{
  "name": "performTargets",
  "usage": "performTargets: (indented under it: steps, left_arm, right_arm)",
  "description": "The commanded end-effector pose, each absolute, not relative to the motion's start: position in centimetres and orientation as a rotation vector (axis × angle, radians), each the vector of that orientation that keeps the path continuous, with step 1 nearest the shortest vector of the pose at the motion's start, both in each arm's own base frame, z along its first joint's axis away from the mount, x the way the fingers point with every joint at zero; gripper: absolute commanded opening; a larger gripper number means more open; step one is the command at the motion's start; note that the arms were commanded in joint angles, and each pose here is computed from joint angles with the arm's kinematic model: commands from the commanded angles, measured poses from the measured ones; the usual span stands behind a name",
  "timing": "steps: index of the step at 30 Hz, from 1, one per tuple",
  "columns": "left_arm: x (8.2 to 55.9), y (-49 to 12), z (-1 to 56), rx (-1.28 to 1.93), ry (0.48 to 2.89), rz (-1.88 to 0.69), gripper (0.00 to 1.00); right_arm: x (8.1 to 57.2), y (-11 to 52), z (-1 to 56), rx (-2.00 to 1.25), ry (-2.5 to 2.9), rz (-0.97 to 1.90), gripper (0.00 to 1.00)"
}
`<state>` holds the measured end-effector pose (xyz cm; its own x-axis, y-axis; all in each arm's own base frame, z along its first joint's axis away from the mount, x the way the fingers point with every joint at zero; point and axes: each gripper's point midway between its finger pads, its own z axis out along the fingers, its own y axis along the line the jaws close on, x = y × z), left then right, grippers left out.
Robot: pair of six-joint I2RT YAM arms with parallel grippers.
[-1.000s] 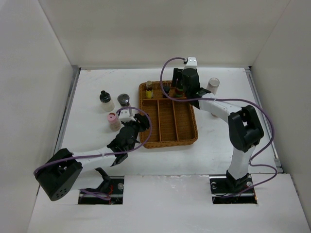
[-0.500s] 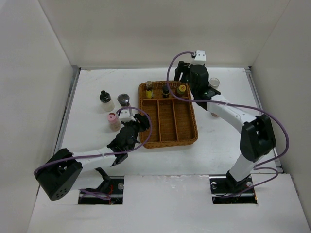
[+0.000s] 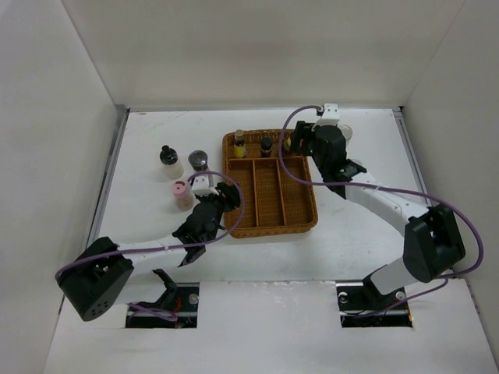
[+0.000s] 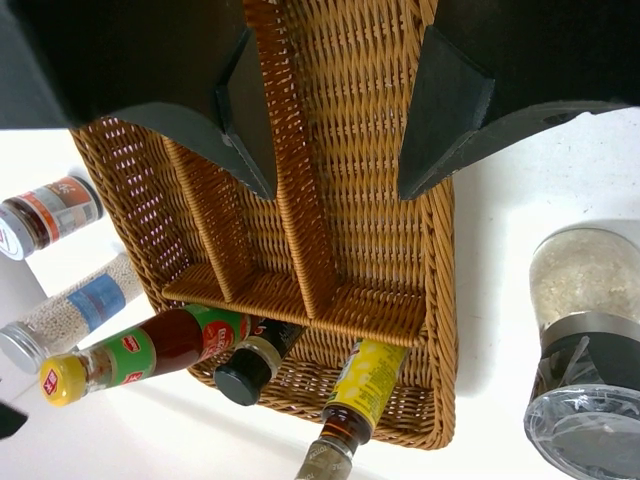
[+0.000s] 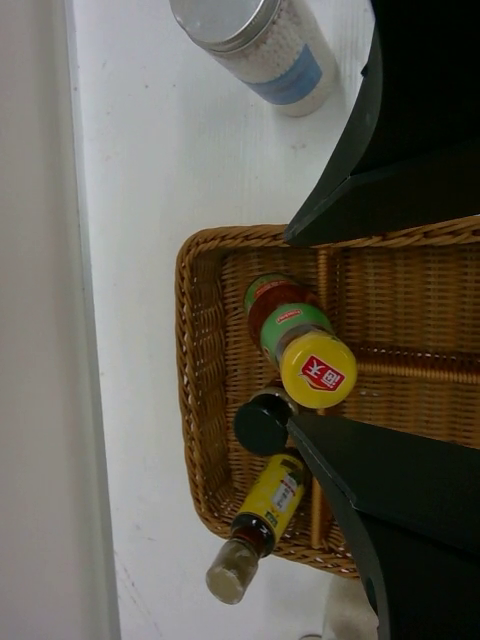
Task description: Organize the condiment bottles
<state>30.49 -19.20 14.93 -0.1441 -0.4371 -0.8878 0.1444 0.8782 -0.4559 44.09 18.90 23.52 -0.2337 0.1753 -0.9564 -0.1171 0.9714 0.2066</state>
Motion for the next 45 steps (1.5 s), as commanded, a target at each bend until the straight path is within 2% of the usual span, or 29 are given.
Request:
performTargets:
  steps: [1,11,18,30,45]
  left_arm:
    - [30.9,-20.1,18.1,-0.261,1.554,-0.597,0.49]
    - [30.8,-20.3,18.1,-0.258,1.556,-0.599,0.49]
    - [30.9,-20.2,18.1,-0.259,1.556,-0.598,0.49]
    - [30.9,-20.1,17.9,-0.26,1.558,-0.593,0.49]
    - [31.2,-19.8,17.8,-0.267,1.56,-0.582,0.49]
  right_arm:
    - [43.5,20.4,23.9,0.018,1.761,0.321,0.74]
    - [44.3,22.5,23.5,-0.058,1.769,0.29,0.74]
    - [45.7,22.9,22.3,-0.046,1.782,0.26,0.65]
    - [48.4,23.0,23.4,-0.013,1.734,0.232,0.42]
    - [54.0,22.9,24.4,-0.007,1.726,0.225,0.42]
